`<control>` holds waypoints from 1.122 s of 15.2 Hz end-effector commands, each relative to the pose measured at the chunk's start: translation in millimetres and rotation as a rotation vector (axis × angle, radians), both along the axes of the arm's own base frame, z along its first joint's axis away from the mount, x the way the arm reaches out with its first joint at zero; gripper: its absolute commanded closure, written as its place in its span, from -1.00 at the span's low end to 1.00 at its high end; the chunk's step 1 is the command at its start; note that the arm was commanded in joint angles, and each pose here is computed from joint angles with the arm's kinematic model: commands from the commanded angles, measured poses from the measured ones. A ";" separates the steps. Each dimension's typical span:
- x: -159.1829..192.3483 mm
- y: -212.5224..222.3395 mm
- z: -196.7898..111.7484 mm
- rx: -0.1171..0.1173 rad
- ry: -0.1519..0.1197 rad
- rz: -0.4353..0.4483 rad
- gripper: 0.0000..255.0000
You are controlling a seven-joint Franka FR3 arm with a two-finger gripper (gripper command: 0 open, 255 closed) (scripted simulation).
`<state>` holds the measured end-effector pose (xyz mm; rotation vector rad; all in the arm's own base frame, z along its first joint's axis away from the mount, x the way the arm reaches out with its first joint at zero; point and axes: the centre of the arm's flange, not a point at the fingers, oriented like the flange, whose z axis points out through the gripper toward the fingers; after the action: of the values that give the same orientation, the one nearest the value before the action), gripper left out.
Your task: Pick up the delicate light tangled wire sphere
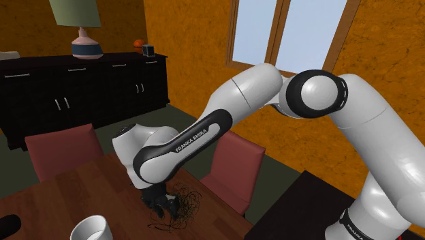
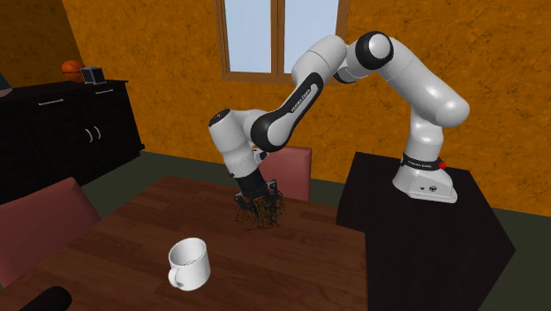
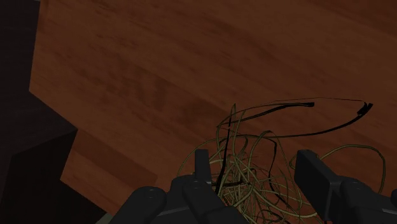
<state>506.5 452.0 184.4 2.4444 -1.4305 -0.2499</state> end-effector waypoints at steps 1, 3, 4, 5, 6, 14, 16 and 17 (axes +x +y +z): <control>0.4 -0.8 -0.8 -0.001 0.000 -0.001 1.00; 0.4 -0.8 -0.9 -0.001 0.000 -0.001 1.00; 0.5 -1.0 -0.7 -0.001 0.000 -0.001 1.00; 0.7 -0.8 -0.6 -0.001 0.000 -0.001 1.00; 0.7 -0.8 4.7 -0.001 0.000 -0.001 1.00; 0.7 -0.8 46.9 -0.001 0.000 -0.001 1.00; 0.7 -0.8 57.5 -0.001 0.000 -0.001 1.00; 0.7 -0.8 62.7 -0.001 0.000 -0.001 1.00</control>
<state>506.6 450.6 239.5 2.4418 -1.4305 -0.2499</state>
